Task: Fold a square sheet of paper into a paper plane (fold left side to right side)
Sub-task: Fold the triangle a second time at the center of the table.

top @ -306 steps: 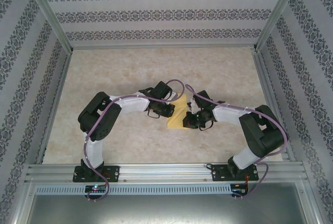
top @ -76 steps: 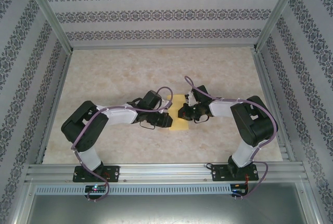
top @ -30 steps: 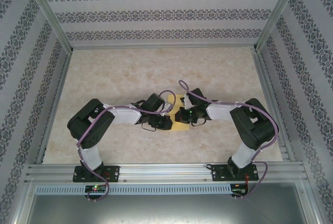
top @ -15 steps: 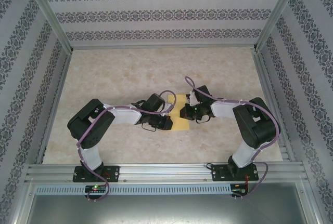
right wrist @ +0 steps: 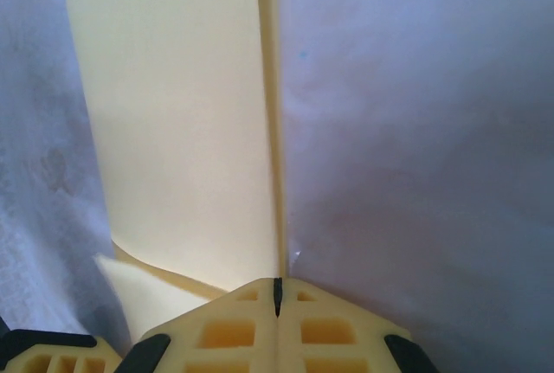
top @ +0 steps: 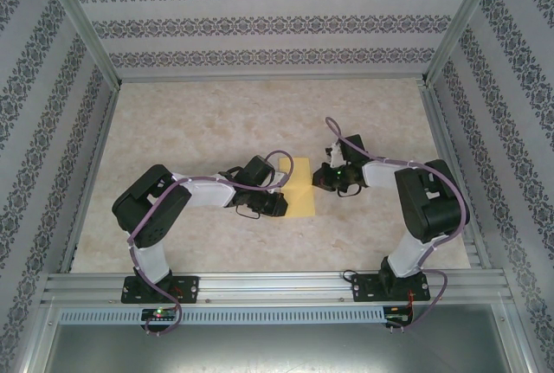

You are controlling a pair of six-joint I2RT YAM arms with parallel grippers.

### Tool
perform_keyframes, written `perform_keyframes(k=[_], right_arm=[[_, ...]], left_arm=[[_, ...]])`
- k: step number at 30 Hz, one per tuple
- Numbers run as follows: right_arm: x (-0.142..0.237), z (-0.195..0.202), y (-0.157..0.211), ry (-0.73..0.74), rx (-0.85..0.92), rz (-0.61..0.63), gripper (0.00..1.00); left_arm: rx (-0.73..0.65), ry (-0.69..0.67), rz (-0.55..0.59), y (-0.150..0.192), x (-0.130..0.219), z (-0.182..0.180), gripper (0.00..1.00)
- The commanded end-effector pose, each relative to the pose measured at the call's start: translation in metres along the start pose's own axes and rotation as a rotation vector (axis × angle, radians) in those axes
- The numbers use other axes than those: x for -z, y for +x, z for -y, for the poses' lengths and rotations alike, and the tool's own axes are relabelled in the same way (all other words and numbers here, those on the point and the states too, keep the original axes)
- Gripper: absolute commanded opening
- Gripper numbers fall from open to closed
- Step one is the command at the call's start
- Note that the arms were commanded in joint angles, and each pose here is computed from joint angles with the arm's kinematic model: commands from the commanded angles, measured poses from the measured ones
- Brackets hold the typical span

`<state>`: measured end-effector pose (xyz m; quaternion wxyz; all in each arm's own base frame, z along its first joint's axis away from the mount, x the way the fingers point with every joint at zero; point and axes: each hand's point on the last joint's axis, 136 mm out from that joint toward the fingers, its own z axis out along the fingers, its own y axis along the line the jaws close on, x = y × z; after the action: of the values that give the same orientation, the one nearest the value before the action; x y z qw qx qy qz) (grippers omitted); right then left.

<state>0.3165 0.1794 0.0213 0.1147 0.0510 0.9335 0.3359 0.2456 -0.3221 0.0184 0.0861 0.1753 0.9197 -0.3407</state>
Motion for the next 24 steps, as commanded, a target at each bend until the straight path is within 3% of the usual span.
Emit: perform_keyframes(k=[1, 11, 24], right_arm=[[0.02, -0.015, -0.01, -0.009, 0.052, 0.055, 0.0], [-0.001, -0.058, 0.031, -0.105, 0.077, -0.035, 0.0], [-0.027, -0.023, 0.045, 0.022, 0.016, -0.135, 0.0]], left_arm=[[0.026, -0.07, -0.074, 0.026, -0.008, -0.018, 0.12], [0.013, -0.064, -0.059, 0.02, -0.005, -0.012, 0.12], [-0.031, 0.05, 0.034, -0.013, 0.016, 0.029, 0.16]])
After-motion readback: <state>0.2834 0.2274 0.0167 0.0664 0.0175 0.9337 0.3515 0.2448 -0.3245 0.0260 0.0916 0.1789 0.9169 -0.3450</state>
